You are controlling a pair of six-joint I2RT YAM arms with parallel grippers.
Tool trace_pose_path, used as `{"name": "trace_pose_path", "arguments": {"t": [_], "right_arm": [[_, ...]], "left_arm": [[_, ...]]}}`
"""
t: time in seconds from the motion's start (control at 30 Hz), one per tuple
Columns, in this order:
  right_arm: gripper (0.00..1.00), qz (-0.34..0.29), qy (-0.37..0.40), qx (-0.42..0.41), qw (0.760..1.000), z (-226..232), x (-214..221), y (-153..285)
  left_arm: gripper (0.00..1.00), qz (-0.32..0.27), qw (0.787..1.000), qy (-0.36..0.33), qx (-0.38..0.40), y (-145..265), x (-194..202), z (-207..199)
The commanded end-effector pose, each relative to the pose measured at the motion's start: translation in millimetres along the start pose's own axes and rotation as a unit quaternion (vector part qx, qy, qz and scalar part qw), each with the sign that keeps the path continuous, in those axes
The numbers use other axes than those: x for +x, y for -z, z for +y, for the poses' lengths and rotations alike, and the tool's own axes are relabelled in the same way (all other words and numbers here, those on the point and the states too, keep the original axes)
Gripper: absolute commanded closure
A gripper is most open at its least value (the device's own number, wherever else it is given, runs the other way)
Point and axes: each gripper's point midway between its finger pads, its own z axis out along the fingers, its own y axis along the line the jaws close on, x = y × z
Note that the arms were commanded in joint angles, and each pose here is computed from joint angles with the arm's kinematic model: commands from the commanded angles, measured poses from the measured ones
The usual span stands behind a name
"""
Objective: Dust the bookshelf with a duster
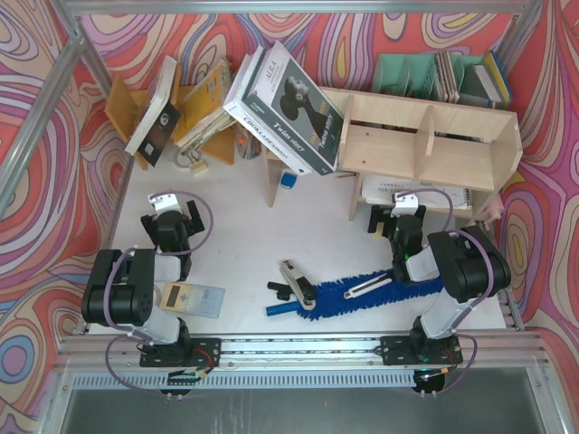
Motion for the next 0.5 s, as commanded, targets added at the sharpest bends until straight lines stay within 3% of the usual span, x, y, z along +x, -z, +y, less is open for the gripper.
{"name": "trace_pose_path", "arguments": {"t": [0.0, 0.33, 0.47], "right_arm": [[0.01, -0.032, -0.003, 0.003, 0.999, -2.0, -19.5, -4.4], [0.01, -0.033, -0.003, 0.003, 0.999, -2.0, -20.1, -4.6], [0.01, -0.033, -0.003, 0.003, 0.999, -1.9, -20.1, -4.3]], "left_arm": [[0.01, -0.005, 1.000, 0.002, 0.005, -2.2, -4.7, -2.1], [0.02, -0.004, 1.000, 0.003, 0.006, -2.5, -4.4, -2.0], [0.01, 0.002, 0.999, 0.018, 0.052, -1.7, -2.1, -8.8]]}}
